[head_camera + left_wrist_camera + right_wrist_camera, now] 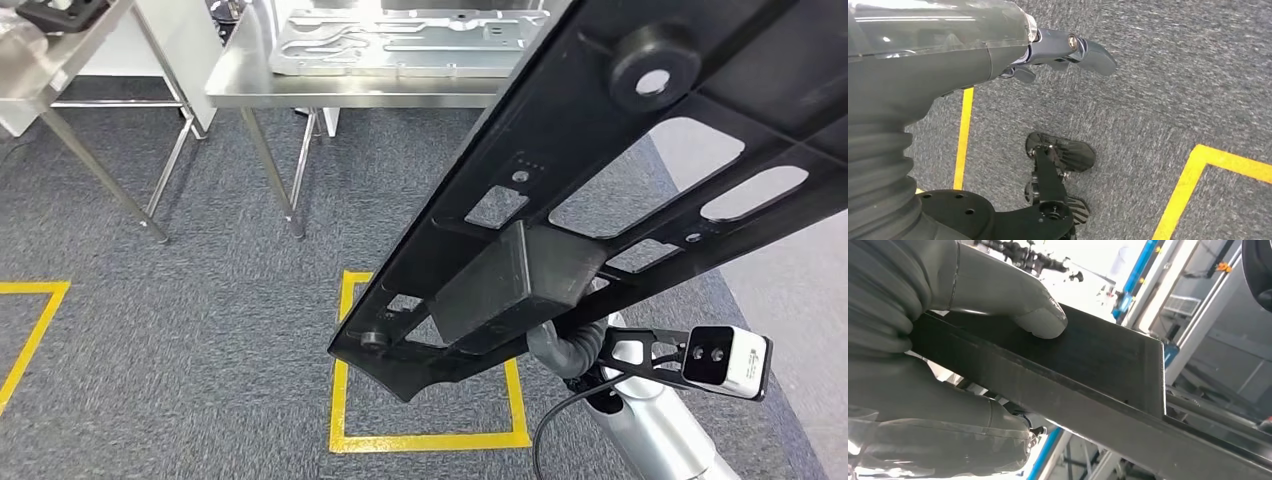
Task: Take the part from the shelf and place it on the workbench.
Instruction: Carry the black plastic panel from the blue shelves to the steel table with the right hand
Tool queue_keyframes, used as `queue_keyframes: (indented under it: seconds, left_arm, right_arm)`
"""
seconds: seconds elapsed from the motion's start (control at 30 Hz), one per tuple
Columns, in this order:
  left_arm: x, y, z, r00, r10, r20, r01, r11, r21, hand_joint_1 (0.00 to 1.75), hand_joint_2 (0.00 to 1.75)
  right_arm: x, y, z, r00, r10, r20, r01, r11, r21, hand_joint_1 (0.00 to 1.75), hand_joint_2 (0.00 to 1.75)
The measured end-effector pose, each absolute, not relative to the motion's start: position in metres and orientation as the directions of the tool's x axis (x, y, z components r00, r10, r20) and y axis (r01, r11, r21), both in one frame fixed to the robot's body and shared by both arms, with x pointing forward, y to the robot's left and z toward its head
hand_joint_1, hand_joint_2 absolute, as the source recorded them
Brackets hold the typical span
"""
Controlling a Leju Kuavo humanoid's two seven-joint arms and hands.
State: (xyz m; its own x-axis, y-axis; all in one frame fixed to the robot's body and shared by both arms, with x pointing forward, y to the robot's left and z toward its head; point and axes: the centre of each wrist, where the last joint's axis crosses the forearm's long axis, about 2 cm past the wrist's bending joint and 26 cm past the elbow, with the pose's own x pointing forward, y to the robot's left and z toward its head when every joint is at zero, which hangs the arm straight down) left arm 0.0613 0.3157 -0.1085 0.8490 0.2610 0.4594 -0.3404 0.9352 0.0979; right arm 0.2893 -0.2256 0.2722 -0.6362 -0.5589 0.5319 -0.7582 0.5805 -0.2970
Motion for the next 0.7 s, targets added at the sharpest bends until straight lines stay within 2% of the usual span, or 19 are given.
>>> queue_keyframes:
  seconds: [0.7]
  left_arm:
    - [0.0594, 0.3195, -0.1086, 0.836, 0.275, 0.474, -0.346, 0.936, 0.069, 0.0, 1.75]
  right_arm:
    - [0.2929, -0.2308, 0.2799, -0.669, -0.548, 0.503, -0.735, 0.591, -0.334, 1.75, 1.75]
